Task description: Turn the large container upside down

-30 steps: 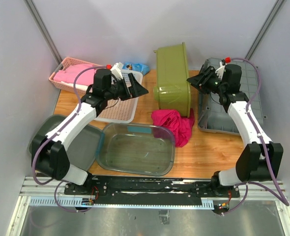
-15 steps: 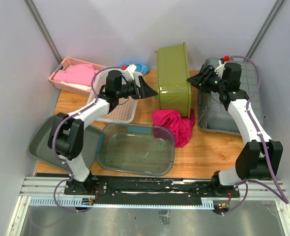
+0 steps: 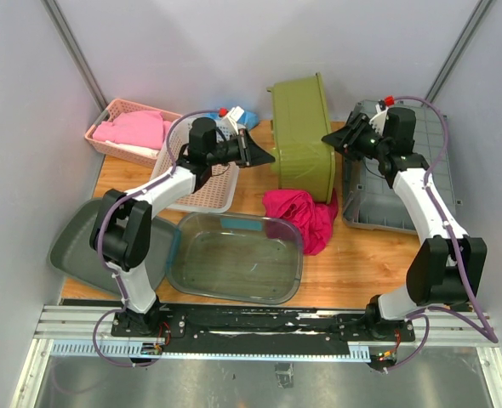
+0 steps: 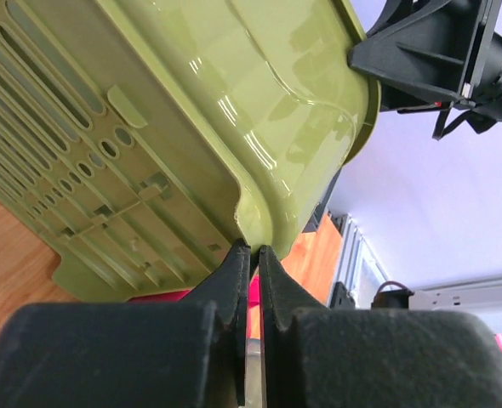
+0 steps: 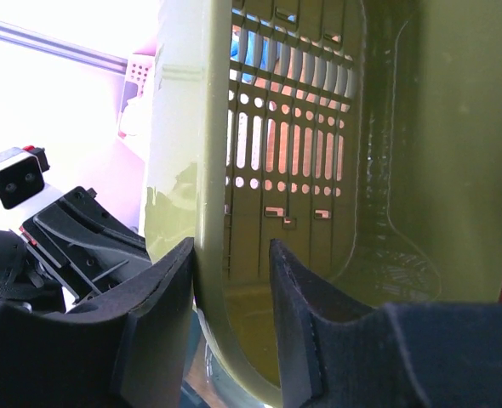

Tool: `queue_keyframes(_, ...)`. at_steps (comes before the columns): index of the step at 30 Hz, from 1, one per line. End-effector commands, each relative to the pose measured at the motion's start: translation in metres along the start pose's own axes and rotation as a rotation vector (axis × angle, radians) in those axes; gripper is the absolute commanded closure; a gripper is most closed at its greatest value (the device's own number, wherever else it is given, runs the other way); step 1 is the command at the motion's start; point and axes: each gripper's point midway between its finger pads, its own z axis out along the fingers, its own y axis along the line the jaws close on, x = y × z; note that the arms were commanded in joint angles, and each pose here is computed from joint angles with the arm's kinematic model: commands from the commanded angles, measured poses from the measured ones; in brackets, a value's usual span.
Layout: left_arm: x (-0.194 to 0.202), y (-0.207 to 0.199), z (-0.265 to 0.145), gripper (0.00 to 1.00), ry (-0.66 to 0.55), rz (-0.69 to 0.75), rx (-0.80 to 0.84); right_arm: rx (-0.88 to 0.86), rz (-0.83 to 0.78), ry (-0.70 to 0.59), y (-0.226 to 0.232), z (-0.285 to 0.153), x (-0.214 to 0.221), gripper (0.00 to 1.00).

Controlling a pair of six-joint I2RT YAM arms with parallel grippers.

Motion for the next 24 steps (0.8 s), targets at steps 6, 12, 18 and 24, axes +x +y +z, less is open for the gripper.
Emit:
queue_keyframes(6,-0.049,-0.050,0.003,1.00,-0.095,0.099,0.100,0.193,0.038,0.089,-0.053,0.000,0.030,0.65)
queue_keyframes(12,-0.073,-0.068,0.006,1.00,-0.136,0.170,0.066,0.263,0.031,0.079,-0.069,-0.005,0.040,0.72)
queue_keyframes(18,-0.077,-0.081,0.019,1.00,-0.112,0.199,0.083,0.316,0.008,0.091,-0.079,-0.001,0.048,0.74)
queue_keyframes(24,-0.070,-0.088,0.037,1.00,-0.079,0.205,0.086,0.391,-0.030,0.115,-0.092,0.004,0.054,0.65)
